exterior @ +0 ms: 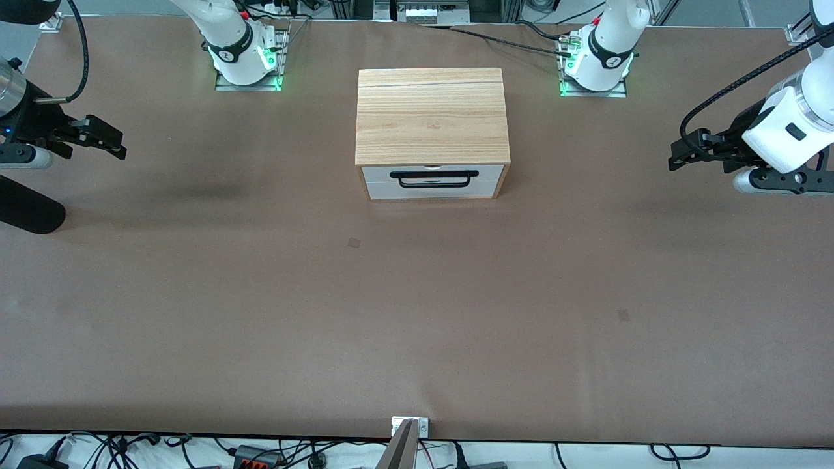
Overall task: Pull top drawer with both arms simultaneously
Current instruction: 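Move both grippers from rest toward the drawer's black handle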
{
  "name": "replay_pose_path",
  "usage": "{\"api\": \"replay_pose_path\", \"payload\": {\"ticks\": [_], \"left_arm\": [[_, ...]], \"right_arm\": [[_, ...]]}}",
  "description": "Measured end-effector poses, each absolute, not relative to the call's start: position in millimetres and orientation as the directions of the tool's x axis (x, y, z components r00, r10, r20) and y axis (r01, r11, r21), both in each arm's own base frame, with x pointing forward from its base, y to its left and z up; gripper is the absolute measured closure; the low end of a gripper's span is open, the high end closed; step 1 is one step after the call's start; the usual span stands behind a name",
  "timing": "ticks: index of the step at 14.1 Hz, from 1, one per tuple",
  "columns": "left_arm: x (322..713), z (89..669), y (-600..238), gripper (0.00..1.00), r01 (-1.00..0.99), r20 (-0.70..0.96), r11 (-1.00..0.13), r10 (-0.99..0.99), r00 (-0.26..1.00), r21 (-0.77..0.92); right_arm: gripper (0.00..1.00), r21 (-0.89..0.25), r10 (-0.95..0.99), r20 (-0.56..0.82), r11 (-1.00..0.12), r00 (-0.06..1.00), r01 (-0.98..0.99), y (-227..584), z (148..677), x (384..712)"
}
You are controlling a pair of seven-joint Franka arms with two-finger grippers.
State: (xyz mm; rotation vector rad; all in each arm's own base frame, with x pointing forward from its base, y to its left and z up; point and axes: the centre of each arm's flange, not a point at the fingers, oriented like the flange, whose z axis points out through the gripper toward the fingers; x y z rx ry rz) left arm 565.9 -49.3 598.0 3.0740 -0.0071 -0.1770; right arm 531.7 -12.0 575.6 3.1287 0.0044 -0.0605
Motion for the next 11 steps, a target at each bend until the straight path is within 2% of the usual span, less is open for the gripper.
{"api": "replay_pose_path", "payload": {"ticks": [7, 11], "left_arm": [[565.4, 597.7, -49.1, 0.00, -0.001, -0.118, -0.998, -0.008, 0.993, 0.062], [558.4, 593.4, -49.1, 0.00, -0.002, -0.177, -0.998, -0.012, 0.984, 0.058]], "right_arm": [[0.00, 0.012, 0.003, -0.039, -1.000, 0.999, 0.003, -12.0, 575.7, 531.7], [0.00, 0.012, 0.002, -0.039, -1.000, 0.999, 0.003, -12.3, 575.6, 531.7]]}}
